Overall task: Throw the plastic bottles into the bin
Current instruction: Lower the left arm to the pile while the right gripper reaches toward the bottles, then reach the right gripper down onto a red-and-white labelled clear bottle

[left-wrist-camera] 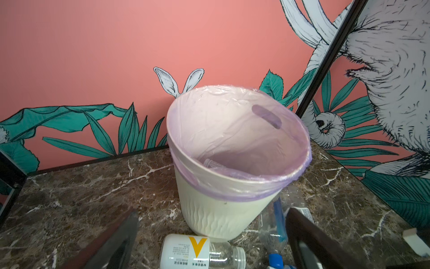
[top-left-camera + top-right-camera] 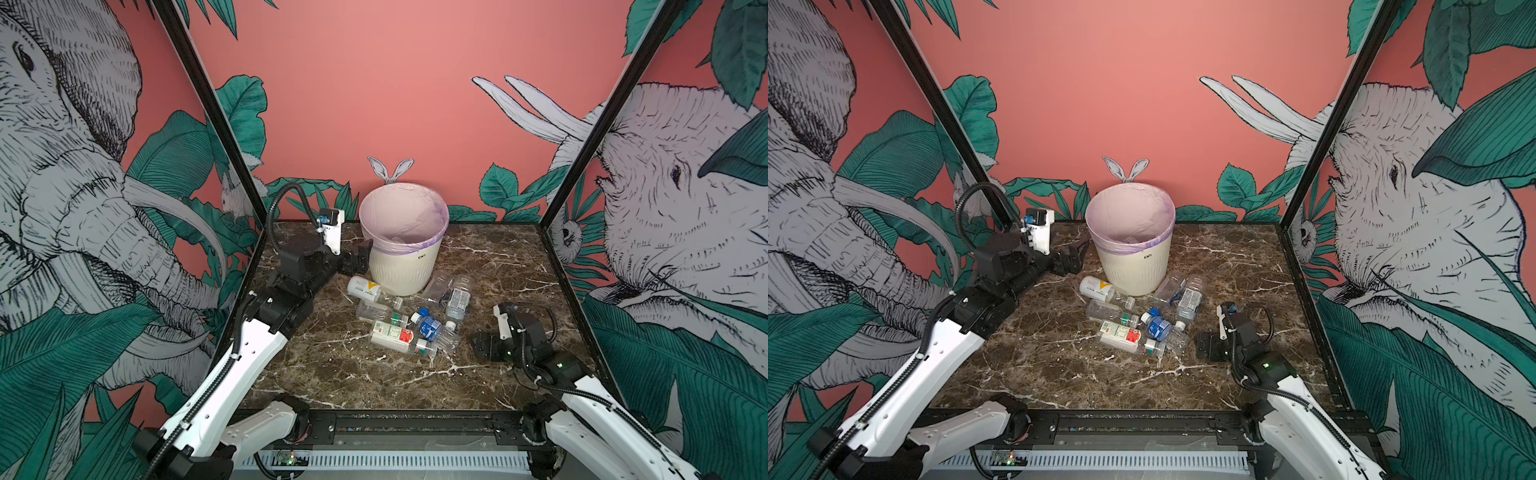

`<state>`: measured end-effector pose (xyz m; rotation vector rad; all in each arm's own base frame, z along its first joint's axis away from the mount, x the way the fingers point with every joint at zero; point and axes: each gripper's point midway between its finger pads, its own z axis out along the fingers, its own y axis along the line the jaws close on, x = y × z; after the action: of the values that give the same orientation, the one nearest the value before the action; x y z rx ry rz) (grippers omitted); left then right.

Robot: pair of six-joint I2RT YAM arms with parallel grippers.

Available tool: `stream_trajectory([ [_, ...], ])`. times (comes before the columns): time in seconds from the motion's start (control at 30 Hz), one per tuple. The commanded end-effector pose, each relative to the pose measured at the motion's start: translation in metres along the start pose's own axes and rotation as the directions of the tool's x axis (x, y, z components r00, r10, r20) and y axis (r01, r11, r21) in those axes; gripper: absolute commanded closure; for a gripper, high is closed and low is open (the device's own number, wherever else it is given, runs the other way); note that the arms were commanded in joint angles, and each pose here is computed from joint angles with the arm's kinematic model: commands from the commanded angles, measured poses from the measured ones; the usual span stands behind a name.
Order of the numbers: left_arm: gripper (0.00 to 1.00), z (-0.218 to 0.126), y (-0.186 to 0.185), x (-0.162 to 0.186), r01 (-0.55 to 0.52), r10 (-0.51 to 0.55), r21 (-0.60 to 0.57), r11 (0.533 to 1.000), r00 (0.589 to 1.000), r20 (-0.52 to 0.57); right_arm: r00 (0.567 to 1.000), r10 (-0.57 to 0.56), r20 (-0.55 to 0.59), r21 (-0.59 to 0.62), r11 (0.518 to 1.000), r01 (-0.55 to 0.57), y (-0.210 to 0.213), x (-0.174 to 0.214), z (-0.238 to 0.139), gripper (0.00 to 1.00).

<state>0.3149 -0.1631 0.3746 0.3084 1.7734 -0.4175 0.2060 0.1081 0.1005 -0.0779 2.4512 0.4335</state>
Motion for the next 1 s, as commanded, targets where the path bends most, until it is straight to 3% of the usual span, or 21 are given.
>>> stream_trajectory([
  [0.0,0.00,-0.016,0.006,0.019,0.026,-0.027,-0.021,0.999,0.999,-0.021,0.998,-0.046,0.031,-0.037,0.998,0.048,0.015,-0.016,-0.007,0.01],
  [0.33,0.01,-0.024,0.014,0.129,0.152,-0.158,-0.044,0.987,0.965,-0.209,0.983,-0.182,-0.019,-0.063,0.982,0.180,0.044,-0.030,-0.014,0.03],
  [0.57,0.00,-0.036,0.032,0.201,0.144,-0.189,-0.149,0.978,0.913,-0.360,0.950,-0.304,-0.071,-0.075,0.951,0.299,0.069,-0.036,-0.016,0.08],
  [0.77,0.01,-0.047,0.049,0.237,0.091,-0.193,-0.239,0.967,0.873,-0.448,0.909,-0.401,-0.112,-0.109,0.914,0.390,0.099,-0.038,-0.015,0.10],
  [0.97,0.00,-0.047,0.054,0.258,0.091,-0.211,-0.265,0.960,0.859,-0.467,0.831,-0.534,-0.155,-0.140,0.845,0.516,0.137,-0.035,-0.005,0.09],
])
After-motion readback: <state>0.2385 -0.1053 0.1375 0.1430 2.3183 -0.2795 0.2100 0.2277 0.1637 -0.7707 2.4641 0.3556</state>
